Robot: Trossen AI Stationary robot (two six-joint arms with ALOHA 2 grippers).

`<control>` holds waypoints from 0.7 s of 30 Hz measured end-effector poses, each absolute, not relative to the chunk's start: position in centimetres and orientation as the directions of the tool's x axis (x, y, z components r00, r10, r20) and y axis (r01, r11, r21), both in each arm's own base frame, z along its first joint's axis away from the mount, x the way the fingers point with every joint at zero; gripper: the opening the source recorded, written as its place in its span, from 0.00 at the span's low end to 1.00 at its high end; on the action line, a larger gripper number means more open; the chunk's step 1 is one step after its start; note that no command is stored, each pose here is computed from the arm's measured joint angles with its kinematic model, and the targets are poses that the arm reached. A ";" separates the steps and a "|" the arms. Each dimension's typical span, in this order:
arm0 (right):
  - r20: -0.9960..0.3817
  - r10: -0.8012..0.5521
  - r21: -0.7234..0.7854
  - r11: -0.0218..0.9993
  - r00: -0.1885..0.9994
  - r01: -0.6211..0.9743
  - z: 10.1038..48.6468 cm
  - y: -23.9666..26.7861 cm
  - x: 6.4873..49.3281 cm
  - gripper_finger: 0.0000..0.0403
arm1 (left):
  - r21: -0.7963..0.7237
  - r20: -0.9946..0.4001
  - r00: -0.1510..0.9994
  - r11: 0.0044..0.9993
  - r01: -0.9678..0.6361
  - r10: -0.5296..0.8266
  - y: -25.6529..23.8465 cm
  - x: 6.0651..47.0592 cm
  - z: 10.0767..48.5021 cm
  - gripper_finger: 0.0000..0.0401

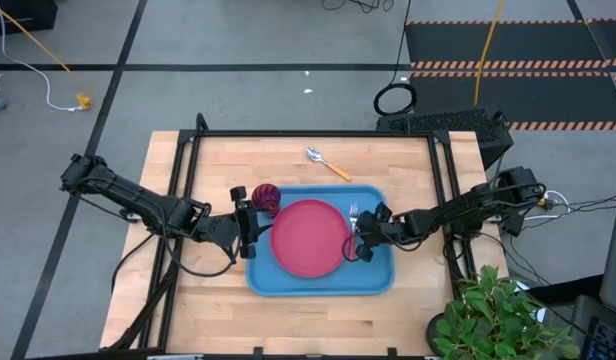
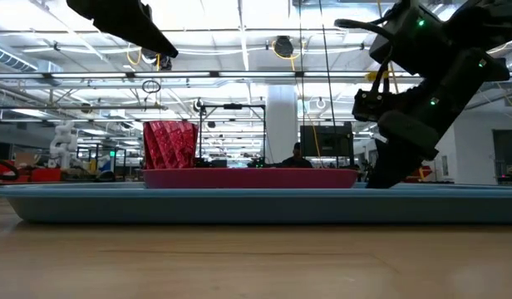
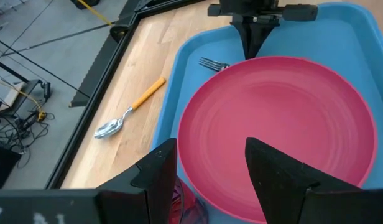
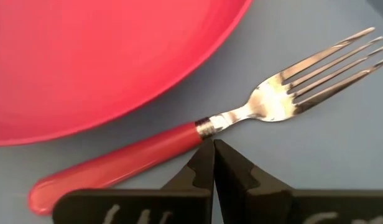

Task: Pick and place plate/cup/fork/spoon on tray
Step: Put the pink fork on the blue tray to the right of the pink plate

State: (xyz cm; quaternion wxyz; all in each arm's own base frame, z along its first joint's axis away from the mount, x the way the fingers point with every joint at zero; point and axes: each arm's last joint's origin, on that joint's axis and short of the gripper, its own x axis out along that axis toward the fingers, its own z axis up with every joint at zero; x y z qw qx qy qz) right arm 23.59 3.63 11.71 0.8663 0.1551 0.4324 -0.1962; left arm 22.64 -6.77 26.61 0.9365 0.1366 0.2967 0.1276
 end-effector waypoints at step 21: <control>-0.792 -0.258 0.077 0.857 0.554 0.509 11.8 2.5 23.9 0.00 | 0.327 -0.521 0.791 0.931 -0.162 0.320 -6.8 22.6 26.6 0.48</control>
